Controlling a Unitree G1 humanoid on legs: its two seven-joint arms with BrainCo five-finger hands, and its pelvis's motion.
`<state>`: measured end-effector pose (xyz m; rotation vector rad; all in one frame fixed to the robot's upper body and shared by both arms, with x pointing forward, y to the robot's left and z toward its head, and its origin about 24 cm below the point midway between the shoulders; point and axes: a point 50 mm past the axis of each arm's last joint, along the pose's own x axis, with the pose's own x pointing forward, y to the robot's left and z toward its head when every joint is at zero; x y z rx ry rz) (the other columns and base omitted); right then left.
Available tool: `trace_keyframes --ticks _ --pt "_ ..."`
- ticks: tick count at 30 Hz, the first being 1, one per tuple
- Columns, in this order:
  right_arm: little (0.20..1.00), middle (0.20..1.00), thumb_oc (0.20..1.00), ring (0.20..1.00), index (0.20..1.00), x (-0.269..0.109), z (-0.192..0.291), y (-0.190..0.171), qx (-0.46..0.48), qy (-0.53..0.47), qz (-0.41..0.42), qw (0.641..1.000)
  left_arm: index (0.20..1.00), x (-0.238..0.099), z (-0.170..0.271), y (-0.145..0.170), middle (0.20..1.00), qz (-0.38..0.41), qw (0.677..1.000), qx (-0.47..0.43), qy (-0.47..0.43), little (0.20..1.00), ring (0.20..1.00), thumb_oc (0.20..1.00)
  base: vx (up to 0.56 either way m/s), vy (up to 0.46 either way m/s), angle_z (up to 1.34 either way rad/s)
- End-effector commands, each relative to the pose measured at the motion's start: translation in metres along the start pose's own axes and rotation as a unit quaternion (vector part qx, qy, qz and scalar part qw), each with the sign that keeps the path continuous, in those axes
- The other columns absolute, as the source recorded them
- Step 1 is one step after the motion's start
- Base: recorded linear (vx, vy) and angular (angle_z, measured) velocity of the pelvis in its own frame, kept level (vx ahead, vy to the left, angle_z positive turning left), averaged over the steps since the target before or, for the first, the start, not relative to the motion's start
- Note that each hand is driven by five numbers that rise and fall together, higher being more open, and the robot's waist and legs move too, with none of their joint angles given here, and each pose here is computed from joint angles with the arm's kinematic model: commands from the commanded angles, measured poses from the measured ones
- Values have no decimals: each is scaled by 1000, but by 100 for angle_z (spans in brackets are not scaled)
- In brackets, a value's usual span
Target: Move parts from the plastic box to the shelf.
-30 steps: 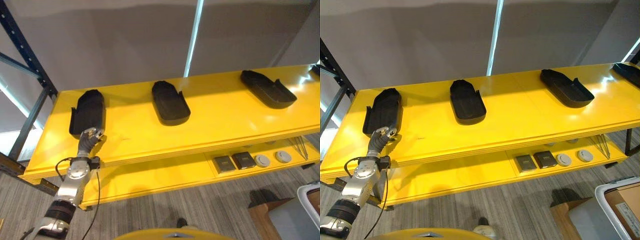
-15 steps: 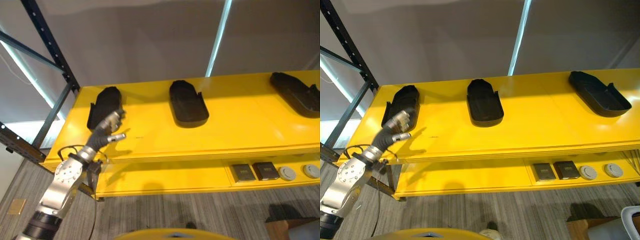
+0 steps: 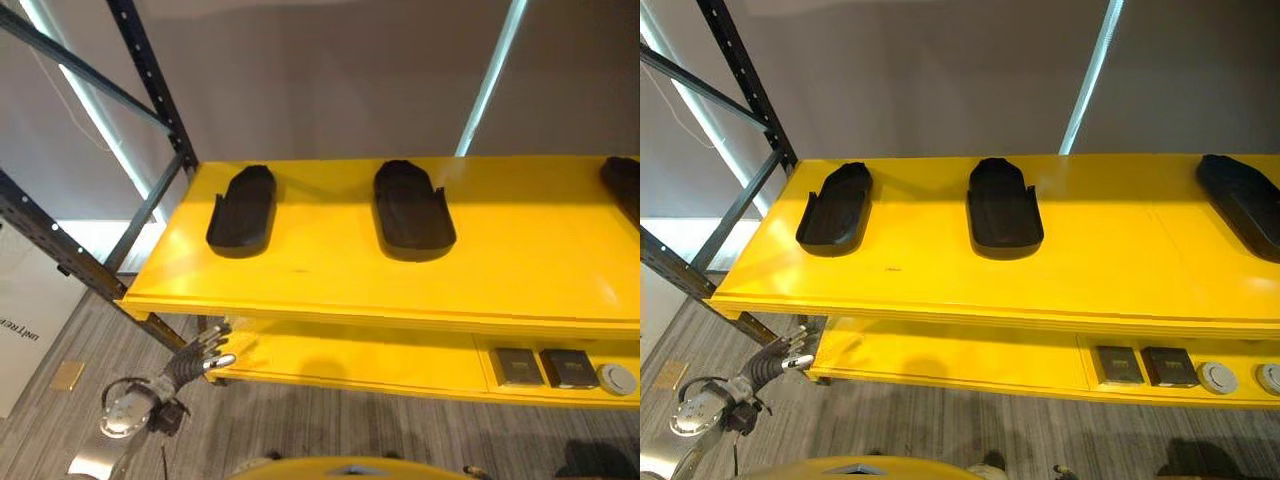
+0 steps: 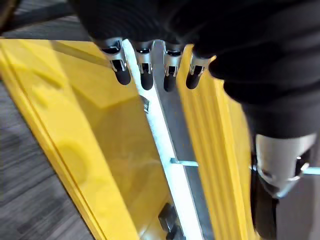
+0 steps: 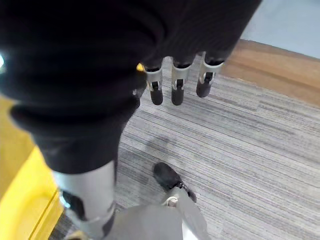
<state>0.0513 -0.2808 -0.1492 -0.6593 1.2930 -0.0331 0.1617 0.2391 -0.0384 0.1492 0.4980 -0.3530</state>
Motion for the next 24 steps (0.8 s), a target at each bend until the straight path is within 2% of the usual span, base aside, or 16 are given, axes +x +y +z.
trace_keyframes --ticks 1,6,7,9,11,14,20,24 --pt "1000 1000 1000 1000 1000 3 8 -4 -5 -2 4 1000 1000 1 7 14 1000 46 999 15 -10 1000 1000 1000 -20 4 11" --pt "1000 1000 1000 1000 1000 3 9 -2 -3 2 12 1000 1000 -15 -75 -1 1000 89 987 -11 134 1000 1000 1000 -4 -5 5" --pt "1000 1000 1000 1000 1000 3 9 -2 -4 3 12 1000 1000 -15 -77 -2 1000 92 986 -13 140 1000 1000 1000 0 0 0" --pt "1000 1000 1000 1000 1000 3 7 2 -6 9 15 1000 1000 -29 -121 -15 1000 141 962 -63 226 1000 1000 1000 7 -9 3" --pt "1000 1000 1000 1000 1000 3 6 6 -11 17 15 1000 1000 -36 -138 -21 1000 164 947 -88 260 1000 1000 1000 21 -19 5" --pt "1000 1000 1000 1000 1000 2 4 13 -24 34 5 999 1000 -33 -147 -29 1000 181 935 -98 288 1000 1000 1000 18 -26 1" --pt "1000 1000 1000 1000 1000 1 2 25 -23 53 -7 998 1000 -11 -139 -38 1000 185 937 -86 282 1000 1000 1000 3 -6 -1" --pt "1000 1000 1000 1000 1000 0 4 28 -20 53 -10 998 1000 -2 -132 -38 1000 191 941 -111 258 1000 1000 1000 5 2 -2"
